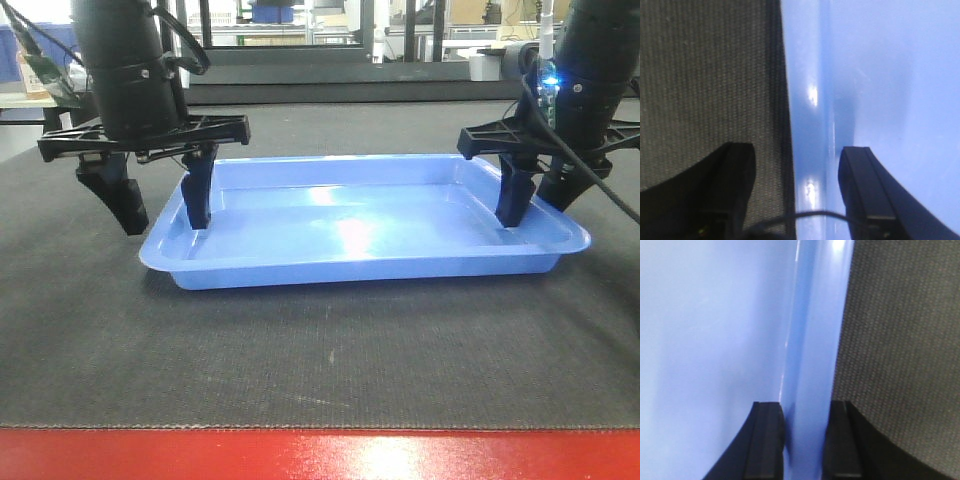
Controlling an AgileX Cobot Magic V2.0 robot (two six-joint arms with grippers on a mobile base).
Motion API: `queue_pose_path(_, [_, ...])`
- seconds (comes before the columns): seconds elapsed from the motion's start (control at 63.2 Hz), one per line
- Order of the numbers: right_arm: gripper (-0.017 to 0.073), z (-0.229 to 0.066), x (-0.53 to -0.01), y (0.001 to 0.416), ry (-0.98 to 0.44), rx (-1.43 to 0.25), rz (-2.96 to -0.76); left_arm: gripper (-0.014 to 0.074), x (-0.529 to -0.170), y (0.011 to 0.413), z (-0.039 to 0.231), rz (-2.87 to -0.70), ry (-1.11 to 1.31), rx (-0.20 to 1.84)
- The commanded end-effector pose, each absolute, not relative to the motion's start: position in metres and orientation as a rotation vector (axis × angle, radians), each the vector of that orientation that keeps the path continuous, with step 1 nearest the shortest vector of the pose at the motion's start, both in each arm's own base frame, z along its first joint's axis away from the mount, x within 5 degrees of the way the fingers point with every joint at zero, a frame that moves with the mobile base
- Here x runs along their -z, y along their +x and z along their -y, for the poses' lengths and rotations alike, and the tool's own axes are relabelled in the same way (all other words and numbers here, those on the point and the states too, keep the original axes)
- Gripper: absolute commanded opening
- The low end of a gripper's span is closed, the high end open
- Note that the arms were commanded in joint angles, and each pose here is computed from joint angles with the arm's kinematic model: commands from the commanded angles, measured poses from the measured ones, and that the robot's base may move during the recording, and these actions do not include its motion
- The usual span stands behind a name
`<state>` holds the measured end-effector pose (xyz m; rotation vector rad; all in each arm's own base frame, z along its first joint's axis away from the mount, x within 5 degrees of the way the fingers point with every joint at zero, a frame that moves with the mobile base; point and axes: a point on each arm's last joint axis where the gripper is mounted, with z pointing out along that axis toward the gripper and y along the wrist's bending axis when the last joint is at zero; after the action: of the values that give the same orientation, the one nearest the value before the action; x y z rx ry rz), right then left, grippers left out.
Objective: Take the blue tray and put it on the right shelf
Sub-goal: 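Lower both grippers onto opposite short rims of the blue tray, then close both grippers on the tray rims and lift the tray, then hold the tray raised with both grippers while backing from the table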
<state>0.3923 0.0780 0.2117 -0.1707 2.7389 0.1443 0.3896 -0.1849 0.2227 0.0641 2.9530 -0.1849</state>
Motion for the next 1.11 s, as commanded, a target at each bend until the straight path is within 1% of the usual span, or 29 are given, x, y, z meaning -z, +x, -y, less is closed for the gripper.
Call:
queue_pose_path(0.0, [0.0256, -0.077, -0.242, 0.395, -0.188, -0.137, -2.62, 0.0276, -0.252, 0.387, 0.188, -2.878, 0.036, 0.241])
queue_pose_path(0.221, [0.0248, -0.077, -0.242, 0.395, -0.188, -0.137, -2.62, 0.0272, -0.248, 0.388, 0.189, -2.883, 0.007, 0.252])
queue_pose_path(0.285, [0.0201, -0.077, -0.242, 0.395, -0.189, -0.137, -2.622, 0.026, -0.246, 0.389, 0.19, -2.892, 0.001, 0.263])
queue_pose_path(0.316, [0.0176, -0.077, -0.242, 0.395, -0.189, -0.137, -2.624, 0.0234, -0.244, 0.389, 0.19, -2.896, 0.0, 0.265])
queue_pose_path(0.396, [0.0049, -0.077, -0.242, 0.394, -0.189, -0.137, -2.63, 0.0136, -0.24, 0.389, 0.192, -2.906, -0.001, 0.27])
queue_pose_path(0.427, [0.0042, -0.077, -0.242, 0.394, -0.182, -0.14, -2.633, 0.0067, -0.238, 0.39, 0.193, -2.91, -0.002, 0.268])
queue_pose_path(0.459, [0.0059, -0.077, -0.242, 0.394, -0.182, -0.14, -2.639, 0.0006, -0.238, 0.39, 0.193, -2.911, -0.004, 0.273])
queue_pose_path(0.49, [0.0057, -0.077, -0.243, 0.393, -0.183, -0.14, -2.648, -0.0055, -0.238, 0.39, 0.193, -2.911, -0.005, 0.276])
queue_pose_path(0.506, [0.0057, -0.077, -0.244, 0.393, -0.183, -0.14, -2.648, -0.0064, -0.238, 0.39, 0.193, -2.911, -0.005, 0.276])
queue_pose_path(0.554, [0.0058, -0.076, -0.247, 0.391, -0.185, -0.14, -2.654, -0.0029, -0.241, 0.39, 0.193, -2.905, -0.003, 0.276])
queue_pose_path(0.664, [0.0058, -0.075, -0.265, 0.385, -0.182, -0.145, -2.625, -0.0043, -0.26, 0.389, 0.19, -2.882, 0.03, 0.22])
queue_pose_path(0.823, [0.0058, -0.073, -0.302, 0.363, -0.17, -0.167, -2.585, -0.0044, -0.312, 0.38, 0.179, -2.776, 0.089, 0.076])
queue_pose_path(0.949, [0.0058, -0.073, -0.333, 0.339, -0.14, -0.193, -2.559, -0.0045, -0.35, 0.364, 0.17, -2.705, 0.134, 0.094])
queue_pose_path(1.092, [0.0058, -0.077, -0.373, 0.301, -0.133, -0.236, -2.495, -0.0048, -0.39, 0.337, 0.159, -2.631, 0.223, 0.13])
